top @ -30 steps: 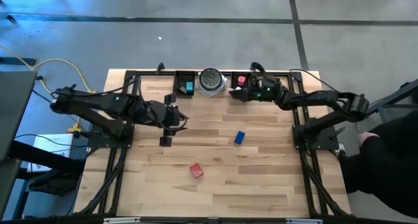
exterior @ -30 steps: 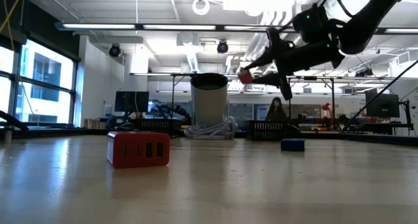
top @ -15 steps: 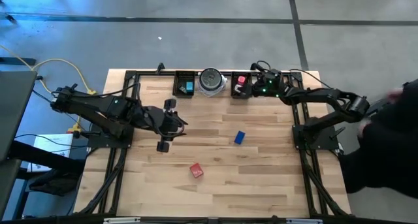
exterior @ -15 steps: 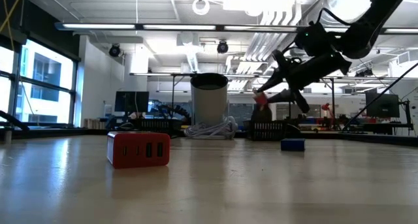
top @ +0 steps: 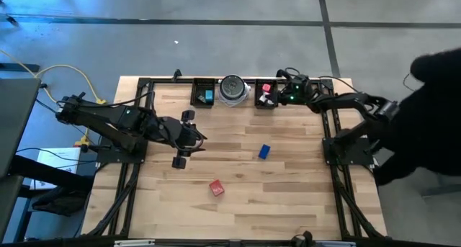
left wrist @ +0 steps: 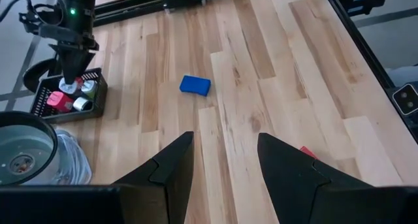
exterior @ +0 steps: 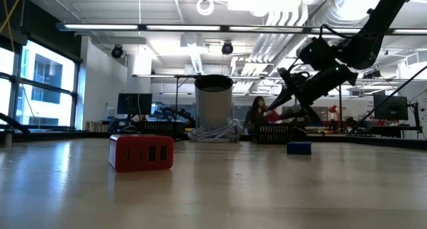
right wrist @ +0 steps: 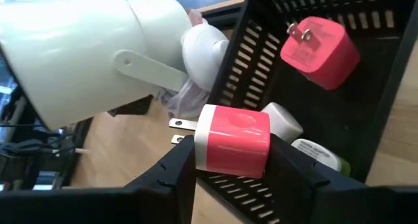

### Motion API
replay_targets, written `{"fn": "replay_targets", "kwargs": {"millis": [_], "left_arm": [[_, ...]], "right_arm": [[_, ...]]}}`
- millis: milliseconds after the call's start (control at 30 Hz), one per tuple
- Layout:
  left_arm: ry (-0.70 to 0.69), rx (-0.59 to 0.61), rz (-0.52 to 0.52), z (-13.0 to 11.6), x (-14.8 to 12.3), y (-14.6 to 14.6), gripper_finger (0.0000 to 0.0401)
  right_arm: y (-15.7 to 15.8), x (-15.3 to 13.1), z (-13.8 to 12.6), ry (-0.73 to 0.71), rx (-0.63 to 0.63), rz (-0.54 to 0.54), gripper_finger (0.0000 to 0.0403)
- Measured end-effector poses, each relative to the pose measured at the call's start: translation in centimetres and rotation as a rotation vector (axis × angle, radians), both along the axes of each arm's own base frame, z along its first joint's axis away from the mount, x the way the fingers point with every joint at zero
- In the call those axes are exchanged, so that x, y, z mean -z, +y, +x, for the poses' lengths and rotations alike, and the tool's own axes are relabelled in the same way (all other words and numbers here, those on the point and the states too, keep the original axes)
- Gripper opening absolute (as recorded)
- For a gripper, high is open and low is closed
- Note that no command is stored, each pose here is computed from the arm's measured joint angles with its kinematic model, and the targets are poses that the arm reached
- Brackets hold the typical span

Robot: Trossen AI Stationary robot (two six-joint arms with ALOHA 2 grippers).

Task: Pick & Place Office items
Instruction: Put the pink white charger adapter into the right black basket

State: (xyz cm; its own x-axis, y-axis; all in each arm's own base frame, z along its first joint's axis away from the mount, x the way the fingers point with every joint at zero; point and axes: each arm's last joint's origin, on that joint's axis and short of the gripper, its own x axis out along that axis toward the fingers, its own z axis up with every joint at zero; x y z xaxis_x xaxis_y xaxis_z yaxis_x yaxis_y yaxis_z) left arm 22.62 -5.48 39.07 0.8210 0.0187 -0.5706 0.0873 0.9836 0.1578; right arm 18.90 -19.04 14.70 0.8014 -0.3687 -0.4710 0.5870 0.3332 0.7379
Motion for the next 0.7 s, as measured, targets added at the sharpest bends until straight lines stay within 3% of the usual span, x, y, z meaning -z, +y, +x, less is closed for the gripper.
{"fn": "replay_targets", "kwargs": {"millis": [700], "left_arm": [[0.013,-0.007,-0.011,-0.01,0.26,-0.01,0.0162]], "right_arm": [[-0.96,0.58,-0.6,0.043,0.065,-0.049,0.0144]]}}
